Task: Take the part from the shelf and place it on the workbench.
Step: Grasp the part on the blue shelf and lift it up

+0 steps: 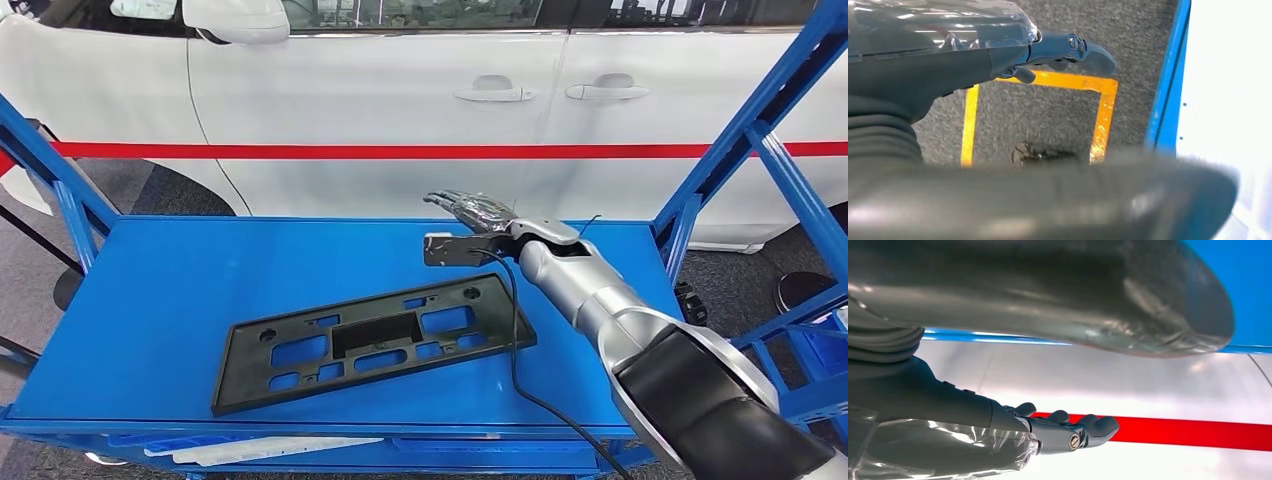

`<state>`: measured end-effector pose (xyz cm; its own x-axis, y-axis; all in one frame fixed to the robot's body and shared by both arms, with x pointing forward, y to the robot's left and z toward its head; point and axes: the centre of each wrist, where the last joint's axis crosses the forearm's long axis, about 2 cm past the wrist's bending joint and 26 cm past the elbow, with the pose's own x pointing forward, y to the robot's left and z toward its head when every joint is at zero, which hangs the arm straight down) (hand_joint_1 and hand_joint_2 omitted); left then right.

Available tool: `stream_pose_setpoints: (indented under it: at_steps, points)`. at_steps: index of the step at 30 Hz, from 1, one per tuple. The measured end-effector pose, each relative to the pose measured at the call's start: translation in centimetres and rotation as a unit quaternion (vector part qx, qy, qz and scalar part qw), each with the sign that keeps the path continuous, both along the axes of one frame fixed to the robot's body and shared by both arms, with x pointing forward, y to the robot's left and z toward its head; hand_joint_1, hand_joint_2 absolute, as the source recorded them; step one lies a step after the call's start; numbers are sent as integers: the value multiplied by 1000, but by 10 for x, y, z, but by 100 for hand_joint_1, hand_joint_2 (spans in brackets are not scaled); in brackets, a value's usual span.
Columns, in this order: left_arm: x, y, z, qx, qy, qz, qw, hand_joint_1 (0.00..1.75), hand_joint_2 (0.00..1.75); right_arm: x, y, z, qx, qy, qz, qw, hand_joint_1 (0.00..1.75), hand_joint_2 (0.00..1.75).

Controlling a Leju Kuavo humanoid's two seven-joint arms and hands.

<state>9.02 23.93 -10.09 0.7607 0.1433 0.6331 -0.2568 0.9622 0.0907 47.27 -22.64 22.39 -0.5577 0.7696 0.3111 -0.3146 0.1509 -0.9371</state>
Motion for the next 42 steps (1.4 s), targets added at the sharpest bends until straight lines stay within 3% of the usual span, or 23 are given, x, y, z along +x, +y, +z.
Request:
stream_pose_setpoints:
  at_steps: [1, 13, 32, 42]
  points:
    - [0, 1, 0, 2, 1, -2, 1000, 0, 0, 0, 0, -1, 0, 0, -1, 1000, 0, 0]
    - [0, 2, 0, -37, -32, -25, 999, 0, 0, -3, -1, -7, 27, -1, -10, 1000, 0, 0]
    - [-4, 8, -2, -26, -12, -35, 999, 0, 0, -13, -2, -29, 24, 19, -15, 999, 0, 0]
    - [-5, 8, -2, -24, -6, -36, 999, 0, 0, -13, -1, -28, 21, 19, -14, 999, 0, 0]
